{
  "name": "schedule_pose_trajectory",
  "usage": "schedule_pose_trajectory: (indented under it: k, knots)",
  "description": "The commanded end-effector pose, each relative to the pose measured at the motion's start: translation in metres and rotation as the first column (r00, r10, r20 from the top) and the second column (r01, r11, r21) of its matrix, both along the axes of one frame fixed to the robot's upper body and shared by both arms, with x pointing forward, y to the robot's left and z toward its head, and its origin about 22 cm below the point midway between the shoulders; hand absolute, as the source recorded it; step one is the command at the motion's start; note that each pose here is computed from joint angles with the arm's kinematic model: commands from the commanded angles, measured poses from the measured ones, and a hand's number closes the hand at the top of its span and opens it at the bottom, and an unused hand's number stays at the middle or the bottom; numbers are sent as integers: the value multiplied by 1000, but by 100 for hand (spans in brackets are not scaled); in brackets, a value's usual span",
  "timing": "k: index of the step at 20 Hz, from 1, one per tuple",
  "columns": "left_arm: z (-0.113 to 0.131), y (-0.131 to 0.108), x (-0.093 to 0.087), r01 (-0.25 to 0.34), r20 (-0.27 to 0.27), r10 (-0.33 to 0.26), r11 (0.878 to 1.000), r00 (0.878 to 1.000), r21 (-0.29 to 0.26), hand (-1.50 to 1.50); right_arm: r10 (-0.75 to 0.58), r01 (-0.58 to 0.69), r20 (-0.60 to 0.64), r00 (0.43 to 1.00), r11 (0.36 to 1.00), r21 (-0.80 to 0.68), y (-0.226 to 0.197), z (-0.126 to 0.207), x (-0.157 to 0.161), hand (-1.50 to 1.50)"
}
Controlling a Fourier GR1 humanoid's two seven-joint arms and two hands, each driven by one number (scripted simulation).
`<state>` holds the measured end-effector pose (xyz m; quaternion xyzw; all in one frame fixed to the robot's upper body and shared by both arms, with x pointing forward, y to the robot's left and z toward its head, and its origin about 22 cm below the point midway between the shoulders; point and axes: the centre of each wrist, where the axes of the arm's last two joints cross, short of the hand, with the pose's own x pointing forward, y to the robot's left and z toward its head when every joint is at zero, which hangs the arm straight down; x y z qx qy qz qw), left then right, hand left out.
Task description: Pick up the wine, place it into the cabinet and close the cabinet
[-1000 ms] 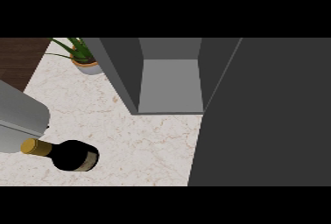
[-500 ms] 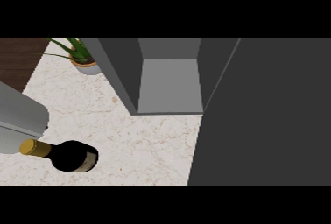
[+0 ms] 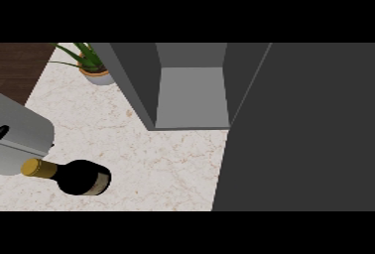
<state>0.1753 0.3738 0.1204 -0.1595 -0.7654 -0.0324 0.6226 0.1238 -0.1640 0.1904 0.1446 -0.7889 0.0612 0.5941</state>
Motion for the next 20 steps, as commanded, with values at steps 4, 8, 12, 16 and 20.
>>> schedule_pose_trajectory:
  k: [4, 8, 12, 16, 20]
  knots:
    - [-41, -8, -4, -14, -29, 15, 1000, 999, 10, -150, -63, 63, 104, 993, 998, 2, -13, 26, -33, -150]
    - [-69, 10, 1, -54, -47, 54, 998, 997, 17, -150, -58, 58, 104, 993, 998, 6, -11, 20, -32, -150]
    - [-84, 18, 1, -80, -29, 81, 995, 996, 54, -150, -52, 51, 99, 994, 999, 8, -4, 16, -36, -150]
    - [-96, 36, 3, -91, -75, 95, 994, 993, 53, -150, -43, 44, 96, 994, 999, -10, -4, 22, -39, -150]
    - [-121, 27, 4, -67, -90, 74, 995, 993, 73, -150, -60, 60, 100, 993, 998, -5, -8, 24, -33, -150]
